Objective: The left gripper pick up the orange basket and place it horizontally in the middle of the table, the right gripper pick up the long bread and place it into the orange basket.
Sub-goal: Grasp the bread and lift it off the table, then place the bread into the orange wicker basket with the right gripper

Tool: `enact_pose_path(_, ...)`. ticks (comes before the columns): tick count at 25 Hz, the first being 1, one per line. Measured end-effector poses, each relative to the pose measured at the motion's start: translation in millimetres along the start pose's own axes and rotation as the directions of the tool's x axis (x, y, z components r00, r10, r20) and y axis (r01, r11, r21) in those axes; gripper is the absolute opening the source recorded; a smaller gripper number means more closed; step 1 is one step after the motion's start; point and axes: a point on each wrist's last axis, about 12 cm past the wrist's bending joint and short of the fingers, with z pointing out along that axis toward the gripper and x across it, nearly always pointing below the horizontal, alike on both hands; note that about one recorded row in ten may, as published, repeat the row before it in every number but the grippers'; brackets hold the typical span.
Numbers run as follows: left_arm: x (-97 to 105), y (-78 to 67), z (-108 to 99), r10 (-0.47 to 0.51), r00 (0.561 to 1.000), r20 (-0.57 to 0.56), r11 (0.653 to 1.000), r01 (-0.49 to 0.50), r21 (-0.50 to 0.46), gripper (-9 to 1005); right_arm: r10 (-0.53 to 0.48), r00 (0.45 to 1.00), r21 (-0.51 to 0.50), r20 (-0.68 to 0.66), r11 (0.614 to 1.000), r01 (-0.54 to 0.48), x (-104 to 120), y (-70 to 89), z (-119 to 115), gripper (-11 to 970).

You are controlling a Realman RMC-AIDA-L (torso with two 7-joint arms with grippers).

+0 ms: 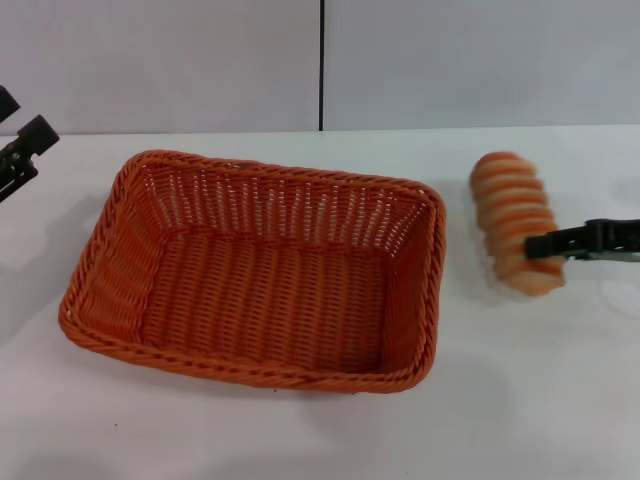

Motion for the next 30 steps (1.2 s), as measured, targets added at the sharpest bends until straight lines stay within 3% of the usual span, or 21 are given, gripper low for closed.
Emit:
enact_pose_path(5,-2,0.3,2,-0.013,1.000,0.006,1.000,0.013,0.008,697,-0.013,0.998,-0.014,0.060,1.000,0.013,7,4.9,-20,357)
enact_pose_path(9,-2,-1.9,1,-0.031,0.999,0.034,1.000,0.031,0.007,697,-0.096,0.990,-0.064,0.103,0.993,0.103,2,28.3,-40,330)
enact_pose_path(11,-1,-2.6,0,-0.035,0.999,0.039,0.999,0.035,0.007,697,-0.111,0.988,-0.071,0.106,0.990,0.119,0,32.8,-43,317)
enact_pose_path(15,2,-5.9,-2,-0.067,0.995,0.071,0.998,0.066,0.007,697,-0.197,0.972,-0.038,0.130,0.978,0.204,-13,53.0,-60,268)
enact_pose_path(18,3,-6.8,-2,-0.073,0.994,0.084,0.997,0.073,0.006,698,-0.275,0.956,-0.113,0.103,0.952,0.285,-27,71.1,-52,245)
enact_pose_path(23,5,-7.3,-1,-0.093,0.991,0.100,0.996,0.093,0.002,698,-0.341,0.938,-0.198,0.056,0.917,0.345,-37,84.5,-35,215)
enact_pose_path(27,5,-7.3,-1,-0.093,0.991,0.100,0.996,0.093,0.002,698,-0.450,0.890,-0.354,-0.074,0.846,0.399,-44,107.2,3,209)
enact_pose_path(30,7,-7.4,1,-0.102,0.989,0.103,0.995,0.103,0.003,699,-0.477,0.870,-0.395,-0.124,0.828,0.398,-44,112.4,15,206)
